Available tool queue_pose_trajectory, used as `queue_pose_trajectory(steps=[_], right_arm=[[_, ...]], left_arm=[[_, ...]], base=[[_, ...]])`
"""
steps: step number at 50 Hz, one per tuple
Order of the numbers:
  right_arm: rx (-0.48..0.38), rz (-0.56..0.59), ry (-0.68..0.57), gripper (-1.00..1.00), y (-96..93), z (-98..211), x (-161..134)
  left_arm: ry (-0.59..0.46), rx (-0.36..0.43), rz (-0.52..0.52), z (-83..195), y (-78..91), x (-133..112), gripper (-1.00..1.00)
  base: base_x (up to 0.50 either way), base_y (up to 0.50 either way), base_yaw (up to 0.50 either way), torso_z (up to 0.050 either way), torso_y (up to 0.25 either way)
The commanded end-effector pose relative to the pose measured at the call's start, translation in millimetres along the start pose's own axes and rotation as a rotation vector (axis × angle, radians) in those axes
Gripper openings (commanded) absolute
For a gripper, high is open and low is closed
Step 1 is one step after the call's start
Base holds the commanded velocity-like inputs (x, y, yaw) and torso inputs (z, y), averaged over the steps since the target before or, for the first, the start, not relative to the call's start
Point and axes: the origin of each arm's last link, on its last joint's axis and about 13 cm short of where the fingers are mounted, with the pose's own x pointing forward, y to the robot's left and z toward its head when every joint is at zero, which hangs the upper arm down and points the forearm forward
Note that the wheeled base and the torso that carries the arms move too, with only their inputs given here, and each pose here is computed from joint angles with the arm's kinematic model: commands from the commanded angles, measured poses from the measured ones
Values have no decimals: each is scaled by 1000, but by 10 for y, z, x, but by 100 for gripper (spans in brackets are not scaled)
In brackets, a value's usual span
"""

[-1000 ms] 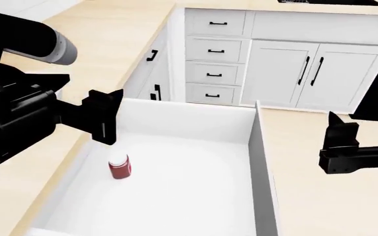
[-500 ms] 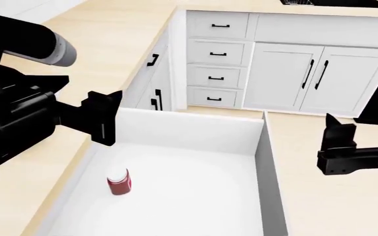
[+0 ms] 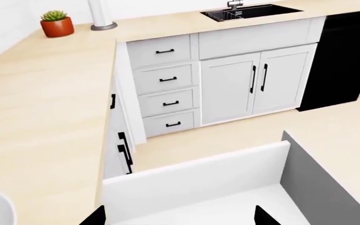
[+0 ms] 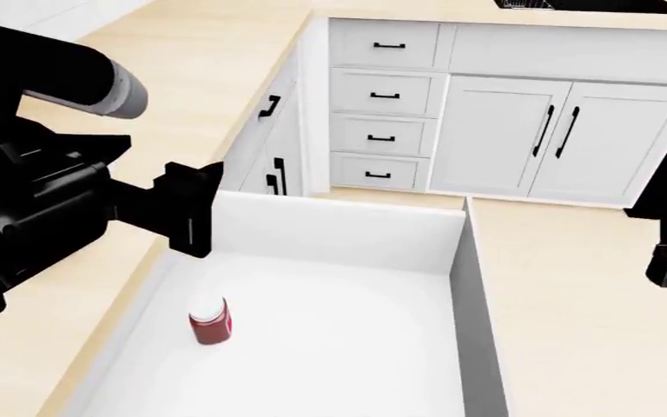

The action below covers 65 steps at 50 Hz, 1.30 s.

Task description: Place the bar in the bowl and close the drawer.

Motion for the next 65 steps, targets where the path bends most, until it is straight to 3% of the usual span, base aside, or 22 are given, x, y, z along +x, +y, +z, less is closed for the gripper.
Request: queue_pose_trajectory(steps=[1,19,44,57,65], right_arm=[[80,-61,31,100,-307,-149,3],[193,-58,112,100,-599,-716,52],[429,-67,220,100,-972,-1907,317],[530,17,294,100,-1128,-2399,444],[558,130,335,100,-1119,-2587,452]], left_arm=[[8,4,-8,-3,-15,35,100],[17,11,-21,-4,-46,57,100],[30,14,-21,-34,-54,136,100],[35,8,-19,-46,-42,143,100],[40,8,-24,-65,-40,108,100]], base=[[0,0,0,0,0],[0,0,0,0,0],[0,0,0,0,0],[0,0,0,0,0],[0,0,0,0,0]])
